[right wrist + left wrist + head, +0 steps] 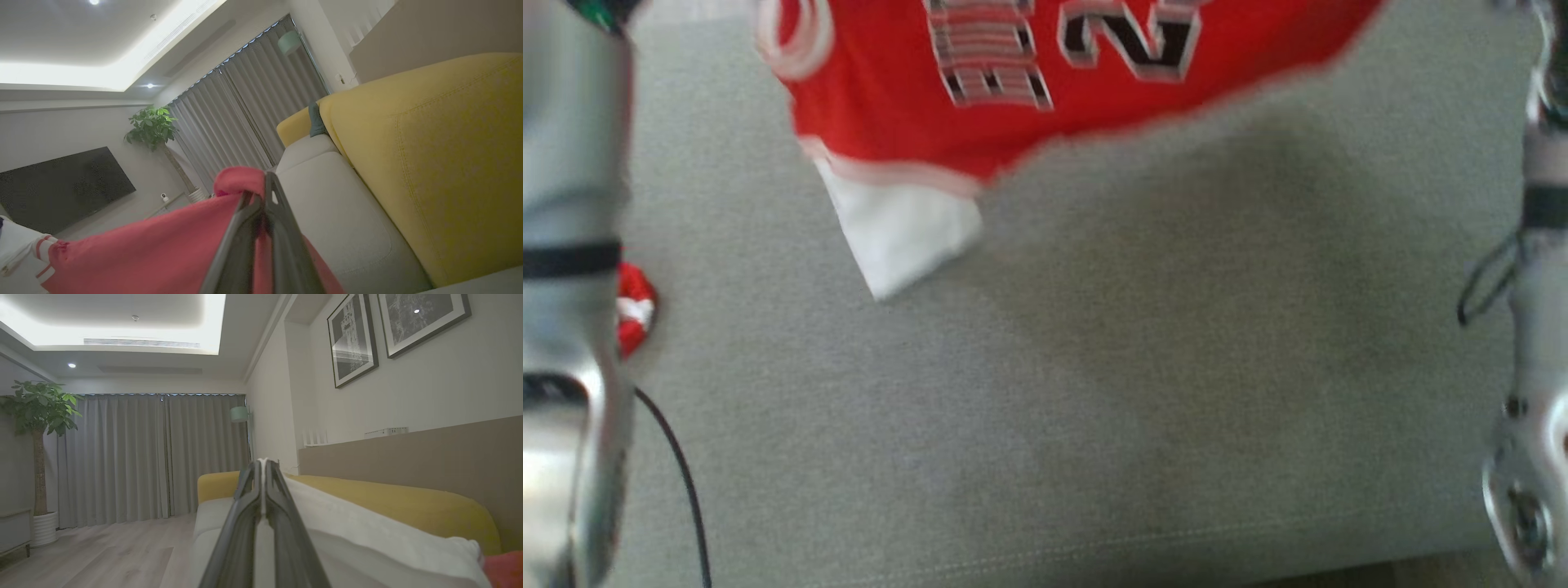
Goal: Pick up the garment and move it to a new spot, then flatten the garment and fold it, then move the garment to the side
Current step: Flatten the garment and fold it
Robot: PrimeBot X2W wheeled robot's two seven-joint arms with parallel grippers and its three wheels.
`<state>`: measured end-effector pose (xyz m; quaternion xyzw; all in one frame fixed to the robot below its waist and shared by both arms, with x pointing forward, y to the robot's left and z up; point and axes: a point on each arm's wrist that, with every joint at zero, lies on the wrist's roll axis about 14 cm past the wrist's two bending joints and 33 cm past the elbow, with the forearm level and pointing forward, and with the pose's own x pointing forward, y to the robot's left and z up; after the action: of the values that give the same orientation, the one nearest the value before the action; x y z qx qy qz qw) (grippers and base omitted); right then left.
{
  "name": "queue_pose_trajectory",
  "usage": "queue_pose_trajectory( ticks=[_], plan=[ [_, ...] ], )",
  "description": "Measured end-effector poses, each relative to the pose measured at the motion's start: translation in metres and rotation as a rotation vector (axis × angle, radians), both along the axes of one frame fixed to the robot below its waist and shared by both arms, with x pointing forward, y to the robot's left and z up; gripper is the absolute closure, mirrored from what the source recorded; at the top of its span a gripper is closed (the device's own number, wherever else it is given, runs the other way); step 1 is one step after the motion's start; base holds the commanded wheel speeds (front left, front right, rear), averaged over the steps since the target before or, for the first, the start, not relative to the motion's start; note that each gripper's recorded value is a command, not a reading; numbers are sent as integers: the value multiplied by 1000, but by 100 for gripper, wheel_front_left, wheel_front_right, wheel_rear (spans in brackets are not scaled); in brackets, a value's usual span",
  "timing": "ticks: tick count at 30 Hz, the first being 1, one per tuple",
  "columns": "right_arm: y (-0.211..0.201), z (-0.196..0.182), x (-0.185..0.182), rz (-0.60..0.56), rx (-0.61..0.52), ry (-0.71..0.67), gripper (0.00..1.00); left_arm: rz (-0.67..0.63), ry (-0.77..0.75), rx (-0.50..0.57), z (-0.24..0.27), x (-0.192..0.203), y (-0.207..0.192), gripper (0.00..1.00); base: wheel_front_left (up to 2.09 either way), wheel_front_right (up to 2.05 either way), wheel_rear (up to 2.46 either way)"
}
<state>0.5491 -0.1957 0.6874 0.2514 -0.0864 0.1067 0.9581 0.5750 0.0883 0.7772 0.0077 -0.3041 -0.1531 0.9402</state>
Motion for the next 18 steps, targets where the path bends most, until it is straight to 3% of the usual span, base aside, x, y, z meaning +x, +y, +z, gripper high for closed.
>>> queue_pose_trajectory(
  ticks=[6, 9, 13, 18],
  plan=[
    [9, 25, 30, -35, -3, -97, 100, 24, -69, -6, 34, 20, 0, 100, 0, 0, 0],
    [21, 16, 47, -32, -30, -93, 100, 43, -41, -35, 28, 34, 8, 100, 0, 0, 0],
    [43, -36, 67, -5, -112, 3, 100, 65, 124, -42, -37, 59, 13, 100, 0, 0, 0],
    [62, -118, 79, 33, -172, 172, 100, 77, 403, -74, -156, 70, 19, 100, 0, 0, 0]
  ],
)
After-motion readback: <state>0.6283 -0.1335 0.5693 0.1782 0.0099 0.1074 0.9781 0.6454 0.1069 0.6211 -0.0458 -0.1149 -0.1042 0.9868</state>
